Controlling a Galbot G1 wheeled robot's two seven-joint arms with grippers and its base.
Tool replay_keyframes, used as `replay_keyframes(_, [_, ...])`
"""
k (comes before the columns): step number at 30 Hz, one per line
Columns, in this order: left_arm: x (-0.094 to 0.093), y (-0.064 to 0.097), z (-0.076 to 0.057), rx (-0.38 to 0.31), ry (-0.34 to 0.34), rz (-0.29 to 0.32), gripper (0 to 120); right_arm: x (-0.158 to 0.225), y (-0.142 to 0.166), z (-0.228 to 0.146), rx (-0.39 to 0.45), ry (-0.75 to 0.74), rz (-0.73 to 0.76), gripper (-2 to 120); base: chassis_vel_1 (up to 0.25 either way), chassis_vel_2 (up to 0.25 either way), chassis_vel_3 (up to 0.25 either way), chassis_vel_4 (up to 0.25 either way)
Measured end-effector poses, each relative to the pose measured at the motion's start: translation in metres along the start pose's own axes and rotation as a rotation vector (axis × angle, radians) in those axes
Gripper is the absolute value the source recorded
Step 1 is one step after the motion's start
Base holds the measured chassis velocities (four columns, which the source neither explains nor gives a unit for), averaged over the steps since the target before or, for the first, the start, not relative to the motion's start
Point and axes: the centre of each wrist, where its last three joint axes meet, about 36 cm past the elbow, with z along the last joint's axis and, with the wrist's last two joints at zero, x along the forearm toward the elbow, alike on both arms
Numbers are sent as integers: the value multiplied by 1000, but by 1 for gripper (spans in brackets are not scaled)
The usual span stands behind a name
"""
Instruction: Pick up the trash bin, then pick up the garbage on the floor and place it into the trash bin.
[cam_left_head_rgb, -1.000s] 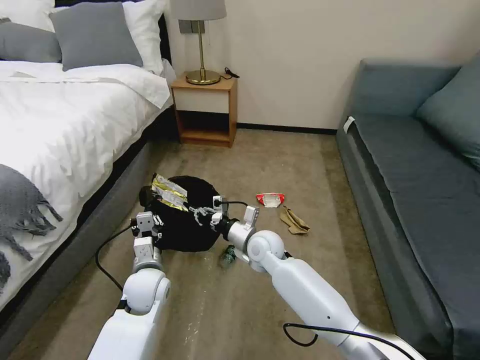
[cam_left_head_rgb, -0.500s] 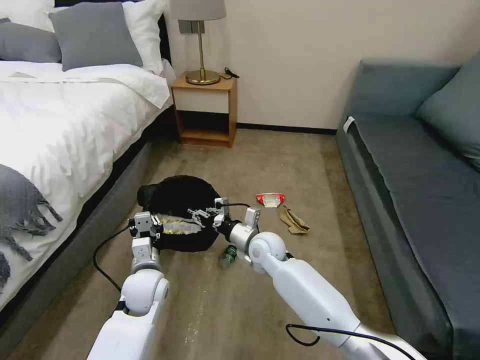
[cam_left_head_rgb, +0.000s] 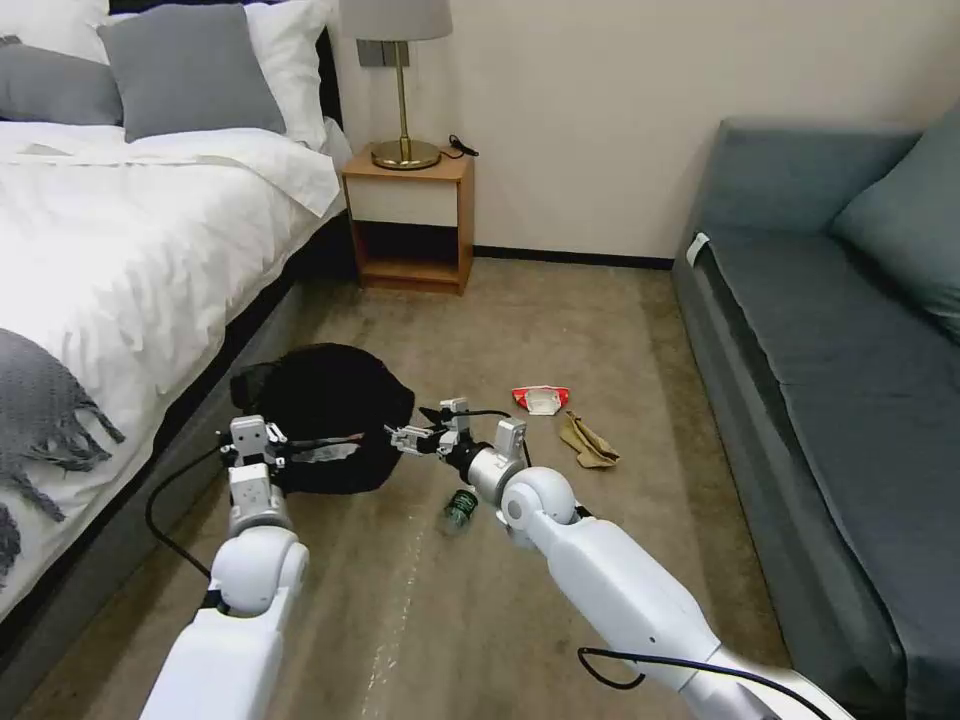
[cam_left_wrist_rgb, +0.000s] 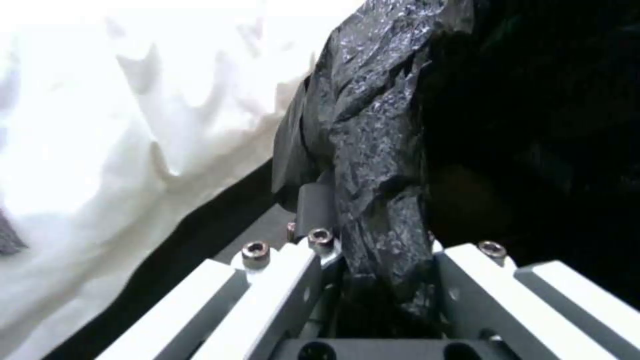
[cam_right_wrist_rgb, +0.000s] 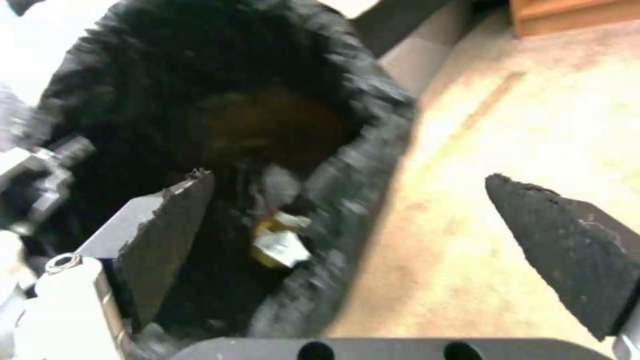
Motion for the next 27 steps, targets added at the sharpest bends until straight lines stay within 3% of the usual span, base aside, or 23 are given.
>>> replay_keyframes(7, [-16, 17, -7, -2, -10, -39, 3, -5, -15, 12, 67, 68, 162, 100, 0, 0, 0, 0])
replay_keyframes(17, [-25, 33, -10, 0, -2, -61, 3, -21, -37, 35, 162, 225, 376, 100, 0, 0, 0, 0])
replay_keyframes(22, [-24, 35, -11, 3, 0, -61, 3, -26, -44, 44, 188, 269, 425, 100, 0, 0, 0, 0])
replay_keyframes(27, [-10, 36, -6, 15, 19, -33, 3, -37, -50, 57, 214, 327, 476, 100, 0, 0, 0, 0])
